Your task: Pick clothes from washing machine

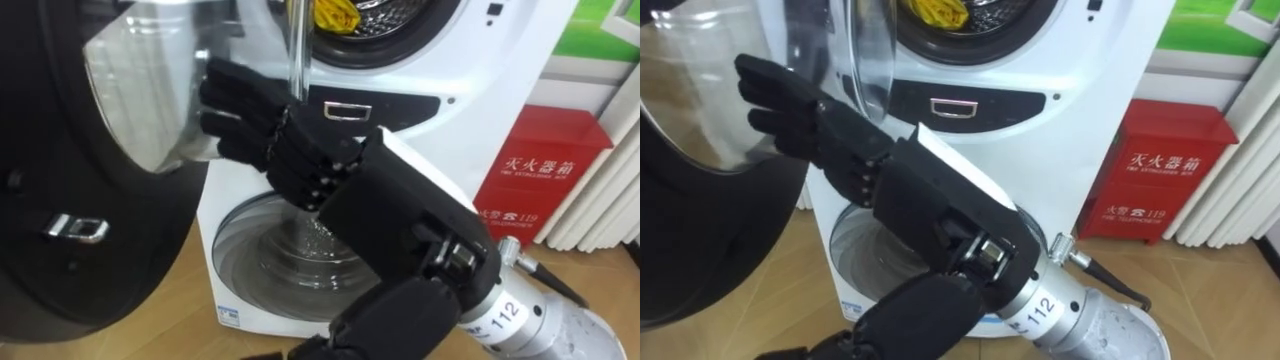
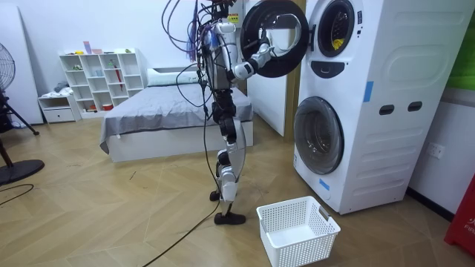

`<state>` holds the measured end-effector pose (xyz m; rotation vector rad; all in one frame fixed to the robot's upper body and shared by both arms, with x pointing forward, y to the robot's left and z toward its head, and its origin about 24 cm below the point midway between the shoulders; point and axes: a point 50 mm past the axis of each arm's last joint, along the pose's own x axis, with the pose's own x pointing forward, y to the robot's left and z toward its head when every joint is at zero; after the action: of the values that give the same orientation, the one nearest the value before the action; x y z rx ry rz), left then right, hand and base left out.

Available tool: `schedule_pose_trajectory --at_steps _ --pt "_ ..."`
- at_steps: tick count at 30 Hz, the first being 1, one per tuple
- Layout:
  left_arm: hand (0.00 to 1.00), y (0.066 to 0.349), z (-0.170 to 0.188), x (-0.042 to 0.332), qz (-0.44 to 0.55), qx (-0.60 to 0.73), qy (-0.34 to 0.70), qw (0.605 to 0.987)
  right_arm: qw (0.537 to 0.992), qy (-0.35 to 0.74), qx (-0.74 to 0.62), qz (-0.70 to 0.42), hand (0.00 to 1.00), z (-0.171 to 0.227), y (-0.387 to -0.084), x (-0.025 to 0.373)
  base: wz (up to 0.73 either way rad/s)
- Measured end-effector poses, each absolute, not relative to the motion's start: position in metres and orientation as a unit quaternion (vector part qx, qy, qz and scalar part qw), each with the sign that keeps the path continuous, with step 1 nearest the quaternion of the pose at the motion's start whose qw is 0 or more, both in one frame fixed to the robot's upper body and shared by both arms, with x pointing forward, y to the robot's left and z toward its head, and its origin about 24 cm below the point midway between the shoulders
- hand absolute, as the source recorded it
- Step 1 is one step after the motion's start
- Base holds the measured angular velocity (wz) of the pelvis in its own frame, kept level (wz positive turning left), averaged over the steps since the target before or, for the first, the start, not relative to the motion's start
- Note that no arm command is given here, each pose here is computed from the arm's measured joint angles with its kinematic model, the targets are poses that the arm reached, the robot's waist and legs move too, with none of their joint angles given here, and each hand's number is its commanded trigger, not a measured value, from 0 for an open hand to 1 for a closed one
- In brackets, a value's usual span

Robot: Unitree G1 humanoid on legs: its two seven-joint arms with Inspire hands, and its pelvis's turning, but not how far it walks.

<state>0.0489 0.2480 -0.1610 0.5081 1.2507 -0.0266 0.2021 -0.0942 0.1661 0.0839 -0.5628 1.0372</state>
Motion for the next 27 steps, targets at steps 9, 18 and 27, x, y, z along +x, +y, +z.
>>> schedule_pose_trajectory --at_steps 9,18,27 --pt "0.0 0.25 -0.16 0.048 -0.011 0.237 0.58 0.779 0.822 -0.254 0.03 0.509 0.0 0.163 -0.088 0.202 0.04" --pt "0.0 0.252 -0.161 0.047 -0.007 0.236 0.589 0.773 0.834 -0.204 0.021 0.511 0.0 0.143 -0.091 0.21 0.06" --pt "0.0 0.257 -0.16 0.048 -0.005 0.227 0.603 0.764 0.865 -0.012 -0.09 0.494 0.0 0.071 -0.118 0.222 0.08"
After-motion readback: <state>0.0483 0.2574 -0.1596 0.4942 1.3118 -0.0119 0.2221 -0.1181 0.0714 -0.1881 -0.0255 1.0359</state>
